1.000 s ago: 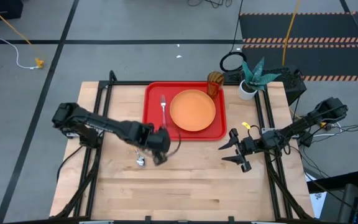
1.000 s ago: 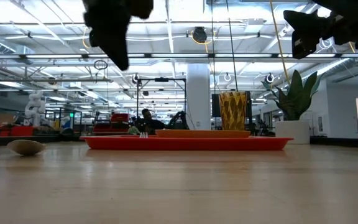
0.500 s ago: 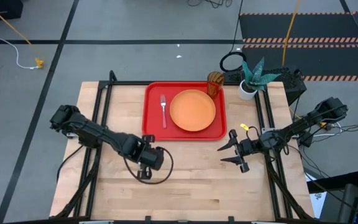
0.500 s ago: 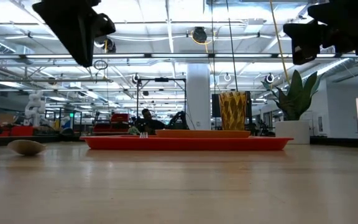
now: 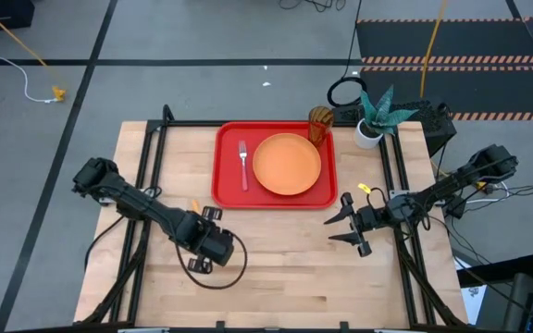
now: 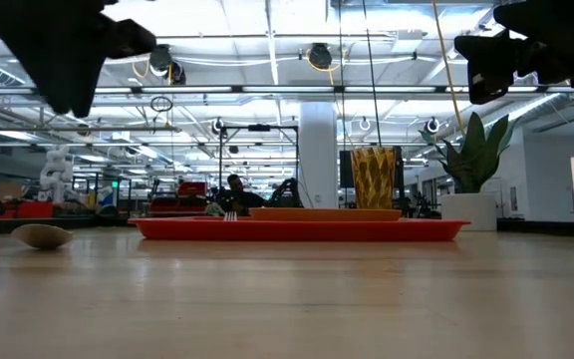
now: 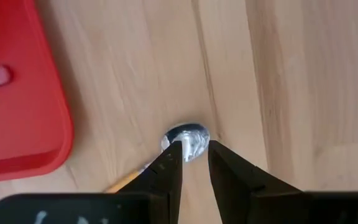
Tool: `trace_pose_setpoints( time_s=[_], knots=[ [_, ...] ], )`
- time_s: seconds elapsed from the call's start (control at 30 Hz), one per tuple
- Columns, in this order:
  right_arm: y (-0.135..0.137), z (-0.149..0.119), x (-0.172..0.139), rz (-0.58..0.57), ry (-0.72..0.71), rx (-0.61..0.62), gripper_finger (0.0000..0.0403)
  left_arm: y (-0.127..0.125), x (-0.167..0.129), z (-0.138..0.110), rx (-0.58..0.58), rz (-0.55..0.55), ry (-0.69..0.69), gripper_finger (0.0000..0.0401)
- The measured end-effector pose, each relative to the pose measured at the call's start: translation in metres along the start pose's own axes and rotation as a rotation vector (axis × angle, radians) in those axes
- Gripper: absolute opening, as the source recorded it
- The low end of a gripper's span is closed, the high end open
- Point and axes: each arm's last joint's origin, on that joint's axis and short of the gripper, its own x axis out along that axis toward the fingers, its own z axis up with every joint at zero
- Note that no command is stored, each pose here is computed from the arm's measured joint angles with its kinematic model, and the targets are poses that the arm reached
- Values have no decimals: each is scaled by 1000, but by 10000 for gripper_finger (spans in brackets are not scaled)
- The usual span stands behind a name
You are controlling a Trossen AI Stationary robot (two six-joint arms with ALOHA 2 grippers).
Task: Pick and place plate/cup/fork/spoon on tray
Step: Put the orange spoon on the red serving tray to the left of the pink fork
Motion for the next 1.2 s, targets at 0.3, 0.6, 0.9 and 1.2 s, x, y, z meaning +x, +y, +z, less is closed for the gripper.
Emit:
trace_pose_setpoints(
  time_s=[0.3, 0.6, 0.9, 1.2],
  knots=[
    [0, -1, 0, -2, 15, 51, 192, -16, 13, -14, 136, 5, 55, 83],
    [0, -2, 0, -7, 19, 58, 192, -20, 29, -28, 317, 28, 120, 83],
    [-1, -5, 0, -10, 55, 53, 192, -19, 39, -32, 333, 55, 125, 84],
    [-1, -4, 0, -36, 41, 8, 192, -19, 39, -31, 384, 68, 117, 144]
  ],
)
